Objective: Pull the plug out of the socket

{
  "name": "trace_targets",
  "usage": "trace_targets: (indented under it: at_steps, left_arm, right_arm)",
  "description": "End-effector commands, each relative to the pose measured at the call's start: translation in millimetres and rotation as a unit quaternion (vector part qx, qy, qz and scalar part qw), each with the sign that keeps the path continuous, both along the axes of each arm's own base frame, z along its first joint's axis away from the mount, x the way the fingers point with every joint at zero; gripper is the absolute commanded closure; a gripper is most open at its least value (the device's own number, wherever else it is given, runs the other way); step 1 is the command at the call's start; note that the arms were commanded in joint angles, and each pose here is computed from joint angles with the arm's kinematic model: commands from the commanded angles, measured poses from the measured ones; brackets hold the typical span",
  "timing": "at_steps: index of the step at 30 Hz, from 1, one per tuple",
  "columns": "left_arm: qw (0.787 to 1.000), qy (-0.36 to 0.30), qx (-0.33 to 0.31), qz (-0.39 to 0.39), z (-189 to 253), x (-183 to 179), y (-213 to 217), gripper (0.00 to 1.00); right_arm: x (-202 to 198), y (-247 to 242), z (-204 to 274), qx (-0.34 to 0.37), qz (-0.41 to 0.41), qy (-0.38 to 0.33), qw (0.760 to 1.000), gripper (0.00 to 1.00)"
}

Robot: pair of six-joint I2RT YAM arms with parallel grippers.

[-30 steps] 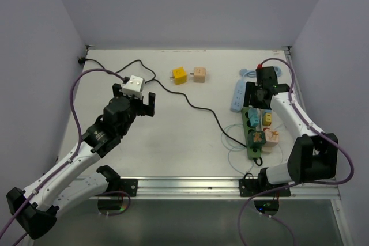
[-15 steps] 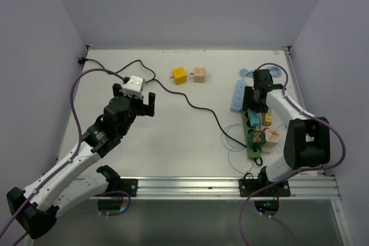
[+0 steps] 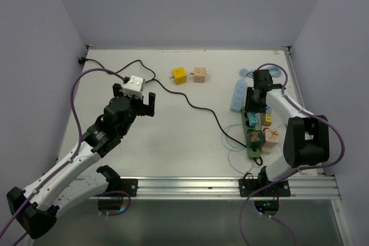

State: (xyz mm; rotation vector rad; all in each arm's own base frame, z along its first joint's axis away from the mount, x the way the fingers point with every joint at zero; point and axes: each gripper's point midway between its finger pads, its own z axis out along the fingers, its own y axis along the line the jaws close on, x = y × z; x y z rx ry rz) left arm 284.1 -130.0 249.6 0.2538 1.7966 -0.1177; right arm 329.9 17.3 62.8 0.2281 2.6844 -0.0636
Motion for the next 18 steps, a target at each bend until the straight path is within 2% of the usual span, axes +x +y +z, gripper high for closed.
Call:
trace_targets:
  at_steps: [1,3,4,5,10,18]
  left_arm:
    - [1.000,-0.013,-0.016,-0.001,11,2,-4,0.00]
    - [1.000,-0.012,-0.016,-0.003,10,3,-5,0.00]
    - [1.000,-0.012,-0.018,-0.005,11,3,-6,0.00]
    - [1.000,-0.009,-0.020,-0.009,10,2,-8,0.00]
    - [0.999,-0.002,-0.036,-0.040,10,0,-21,0.00]
    - [0.993,0.067,-0.062,-0.074,4,6,-50,0.00]
  right_arm:
    - [4,5,-1,0.008,0.007,0.005,1.000,0.59]
    - [4,6,-2,0.011,0.007,0.007,1.000,0.62]
    - [4,4,-1,0.005,0.005,0.006,1.000,0.66]
    - [4,4,-1,0.002,0.004,0.007,1.000,0.74]
    - [8,11,19,0.021,0.008,-0.020,1.000,0.92]
    - [10,25,69,0.047,0.031,-0.098,0.994,0.97]
